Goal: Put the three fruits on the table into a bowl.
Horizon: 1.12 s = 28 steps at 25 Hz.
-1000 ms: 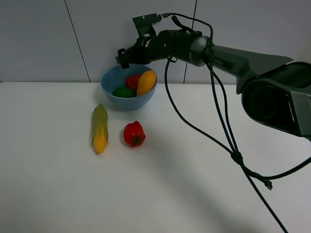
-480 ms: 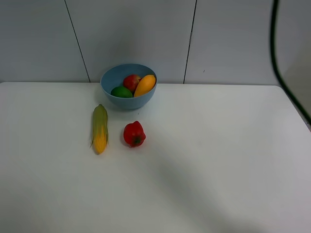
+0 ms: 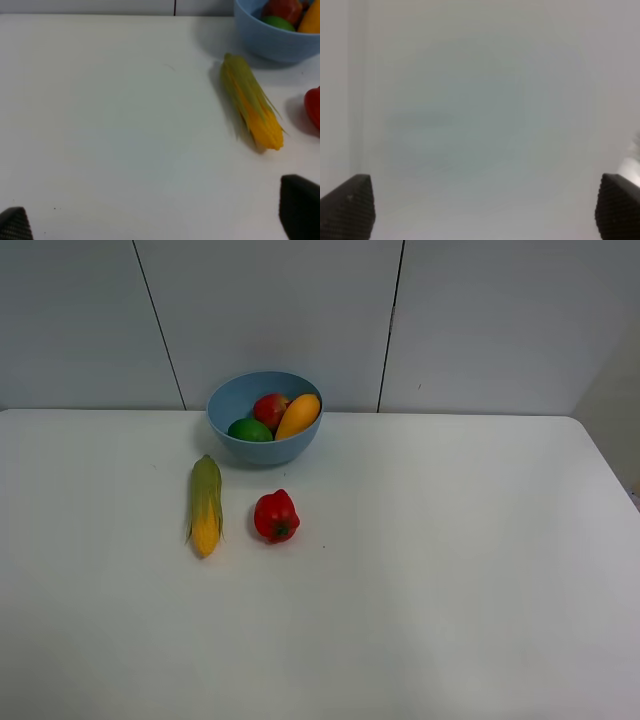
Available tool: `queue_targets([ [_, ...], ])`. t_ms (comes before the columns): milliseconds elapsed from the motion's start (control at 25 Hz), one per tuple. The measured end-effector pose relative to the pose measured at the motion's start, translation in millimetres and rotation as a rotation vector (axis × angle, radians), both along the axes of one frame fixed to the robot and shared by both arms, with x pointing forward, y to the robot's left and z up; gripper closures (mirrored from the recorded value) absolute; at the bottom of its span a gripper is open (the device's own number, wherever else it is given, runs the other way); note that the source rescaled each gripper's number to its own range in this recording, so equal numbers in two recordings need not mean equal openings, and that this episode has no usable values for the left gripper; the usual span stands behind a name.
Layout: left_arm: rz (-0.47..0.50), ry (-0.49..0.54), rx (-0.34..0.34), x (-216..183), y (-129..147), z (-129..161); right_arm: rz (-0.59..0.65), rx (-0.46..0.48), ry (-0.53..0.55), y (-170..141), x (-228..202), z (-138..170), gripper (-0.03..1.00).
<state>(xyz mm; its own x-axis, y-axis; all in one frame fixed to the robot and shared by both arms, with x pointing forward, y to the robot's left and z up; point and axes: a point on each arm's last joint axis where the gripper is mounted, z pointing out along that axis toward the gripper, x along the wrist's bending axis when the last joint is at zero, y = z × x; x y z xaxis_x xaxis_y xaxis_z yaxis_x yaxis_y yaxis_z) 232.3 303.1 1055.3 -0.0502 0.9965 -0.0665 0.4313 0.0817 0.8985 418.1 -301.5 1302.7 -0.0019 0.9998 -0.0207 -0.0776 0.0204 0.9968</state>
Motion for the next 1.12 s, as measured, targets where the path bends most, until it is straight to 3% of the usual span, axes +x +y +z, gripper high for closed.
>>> queue_targets([
  [280,0.0,0.0,0.0,0,0,0,-0.057,0.01,0.023,2,-125,-92,0.34],
  [440,0.0,0.0,0.0,0,0,0,-0.078,-0.013,0.225,5,-172,-152,0.38],
  [560,0.0,0.0,0.0,0,0,0,-0.128,0.023,0.376,3,-198,-188,0.38],
  [880,0.0,0.0,0.0,0,0,0,-0.119,0.108,0.548,4,-187,-248,0.39],
  [1120,0.0,0.0,0.0,0,0,0,-0.119,0.108,0.548,4,-186,-249,0.39],
])
